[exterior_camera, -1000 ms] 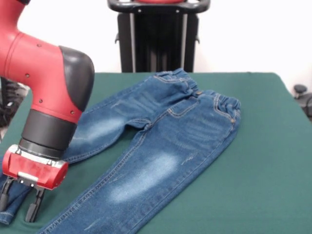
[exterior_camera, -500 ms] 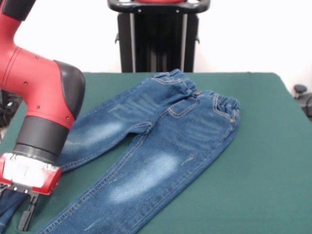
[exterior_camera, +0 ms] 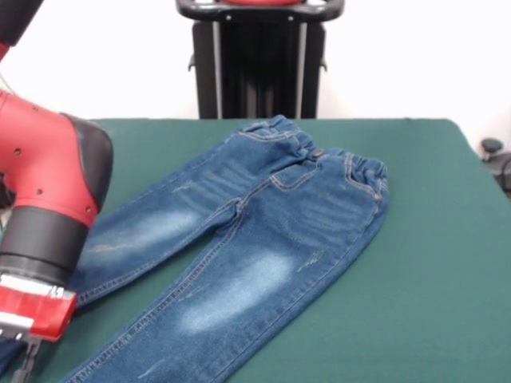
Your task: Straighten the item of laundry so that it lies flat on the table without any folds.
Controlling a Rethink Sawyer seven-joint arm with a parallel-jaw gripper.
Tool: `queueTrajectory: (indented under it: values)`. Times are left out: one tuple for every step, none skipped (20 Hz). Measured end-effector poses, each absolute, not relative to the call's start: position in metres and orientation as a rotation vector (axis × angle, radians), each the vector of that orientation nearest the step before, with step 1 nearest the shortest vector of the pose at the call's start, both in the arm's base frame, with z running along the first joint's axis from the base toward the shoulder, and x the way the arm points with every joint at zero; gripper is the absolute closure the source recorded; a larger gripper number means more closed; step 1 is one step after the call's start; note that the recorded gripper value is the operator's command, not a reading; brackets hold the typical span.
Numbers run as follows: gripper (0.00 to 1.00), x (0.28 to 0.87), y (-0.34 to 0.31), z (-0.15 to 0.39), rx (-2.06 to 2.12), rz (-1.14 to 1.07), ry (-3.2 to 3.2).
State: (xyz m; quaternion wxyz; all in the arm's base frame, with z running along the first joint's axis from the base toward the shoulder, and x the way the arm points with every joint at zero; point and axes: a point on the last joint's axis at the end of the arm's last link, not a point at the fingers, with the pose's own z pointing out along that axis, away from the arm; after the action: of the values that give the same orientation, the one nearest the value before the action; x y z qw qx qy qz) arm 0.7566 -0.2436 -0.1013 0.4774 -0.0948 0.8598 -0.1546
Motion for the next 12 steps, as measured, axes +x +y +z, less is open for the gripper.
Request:
queueTrajectory:
  values:
    - [0.0, 0.759, -0.245, -0.102, -0.227, -0.377, 2.095]
    - [0.0, 0.765, -0.248, -0.105, -0.207, -0.374, 2.077]
    - [0.0, 0.769, -0.25, -0.106, -0.195, -0.373, 2.068]
    - [0.0, 0.772, -0.251, -0.108, -0.187, -0.372, 2.061]
    - [0.0, 0.774, -0.252, -0.108, -0.18, -0.372, 2.055]
    - [0.0, 0.779, -0.253, -0.109, -0.169, -0.372, 2.046]
    - [0.0, 0.784, -0.254, -0.108, -0.158, -0.373, 2.034]
    - [0.0, 0.788, -0.255, -0.107, -0.15, -0.374, 2.025]
    - [0.0, 0.792, -0.257, -0.107, -0.143, -0.376, 2.017]
    - [0.0, 0.796, -0.258, -0.106, -0.139, -0.38, 2.012]
    - [0.0, 0.798, -0.259, -0.105, -0.133, -0.382, 2.013]
    - [0.0, 0.802, -0.261, -0.103, -0.1, -0.384, 2.03]
